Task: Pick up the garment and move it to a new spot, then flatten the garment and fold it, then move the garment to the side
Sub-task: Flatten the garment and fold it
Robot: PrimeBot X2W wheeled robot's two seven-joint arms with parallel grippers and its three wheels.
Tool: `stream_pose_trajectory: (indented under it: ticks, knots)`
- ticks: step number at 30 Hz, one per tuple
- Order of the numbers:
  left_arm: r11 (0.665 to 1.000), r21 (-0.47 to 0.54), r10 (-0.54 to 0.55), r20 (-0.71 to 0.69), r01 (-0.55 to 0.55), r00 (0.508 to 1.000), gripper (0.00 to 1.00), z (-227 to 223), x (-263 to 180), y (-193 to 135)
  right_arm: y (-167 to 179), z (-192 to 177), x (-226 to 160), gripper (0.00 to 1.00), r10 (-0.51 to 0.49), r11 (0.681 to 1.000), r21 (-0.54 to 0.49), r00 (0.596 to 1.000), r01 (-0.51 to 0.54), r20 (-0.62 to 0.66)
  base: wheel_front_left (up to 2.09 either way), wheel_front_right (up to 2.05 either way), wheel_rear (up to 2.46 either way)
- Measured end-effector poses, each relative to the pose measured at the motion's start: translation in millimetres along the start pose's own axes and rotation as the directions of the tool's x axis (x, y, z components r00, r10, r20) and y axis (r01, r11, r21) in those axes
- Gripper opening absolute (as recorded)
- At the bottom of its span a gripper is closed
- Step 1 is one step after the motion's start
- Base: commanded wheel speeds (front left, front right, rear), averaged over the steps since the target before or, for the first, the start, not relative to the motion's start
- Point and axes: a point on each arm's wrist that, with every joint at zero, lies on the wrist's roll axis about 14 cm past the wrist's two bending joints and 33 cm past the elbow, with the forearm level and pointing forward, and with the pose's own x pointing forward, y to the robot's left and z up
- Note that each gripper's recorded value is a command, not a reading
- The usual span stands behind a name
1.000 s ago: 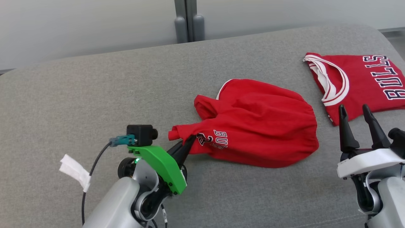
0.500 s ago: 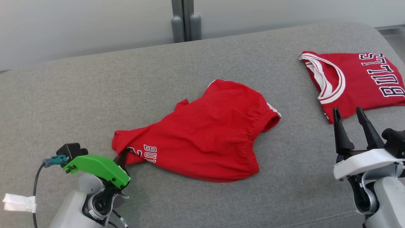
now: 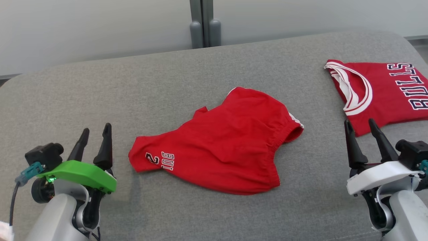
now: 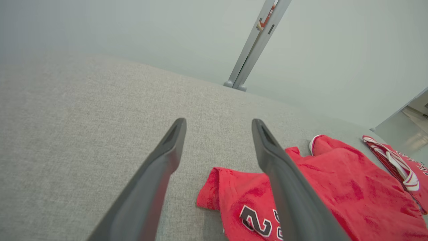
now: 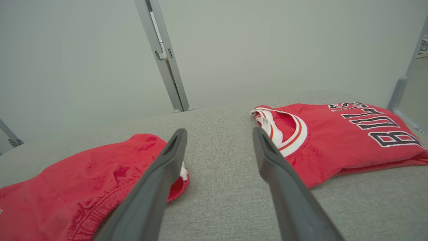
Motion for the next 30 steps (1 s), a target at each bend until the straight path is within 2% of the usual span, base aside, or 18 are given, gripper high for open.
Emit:
stream_pose_trajectory:
  ticks: [4, 10, 15, 25, 30]
  knots:
    - [0.995, 0.100, 0.002, 0.135, -0.016, 0.991, 1.00, 34, -19, 2, 21, -3, 4, 1.00, 0.051, 0.999, 0.019, 0.999, -0.051, -0.004, 0.00, 0.00, 0.00]
    - [0.982, 0.176, 0.023, 0.271, -0.073, 0.962, 1.00, 59, -57, -2, 39, -6, 3, 1.00, 0.095, 0.995, 0.033, 0.995, -0.095, -0.009, 0.00, 0.00, 0.00]
    - [0.982, 0.167, 0.035, 0.294, -0.087, 0.955, 1.00, 50, -74, -9, 41, -6, 3, 1.00, 0.105, 0.994, 0.034, 0.994, -0.104, -0.011, 0.00, 0.00, 0.00]
    - [0.982, 0.165, 0.035, 0.300, -0.088, 0.953, 1.00, 44, -77, -9, 50, -8, 1, 1.00, 0.137, 0.990, 0.032, 0.990, -0.137, -0.019, 0.00, 0.00, 0.00]
    - [0.982, 0.159, 0.049, 0.299, -0.100, 0.953, 1.00, 42, -78, -4, 70, -24, 2, 1.00, 0.202, 0.979, 0.051, 0.975, -0.198, -0.090, 0.00, 0.00, 0.00]
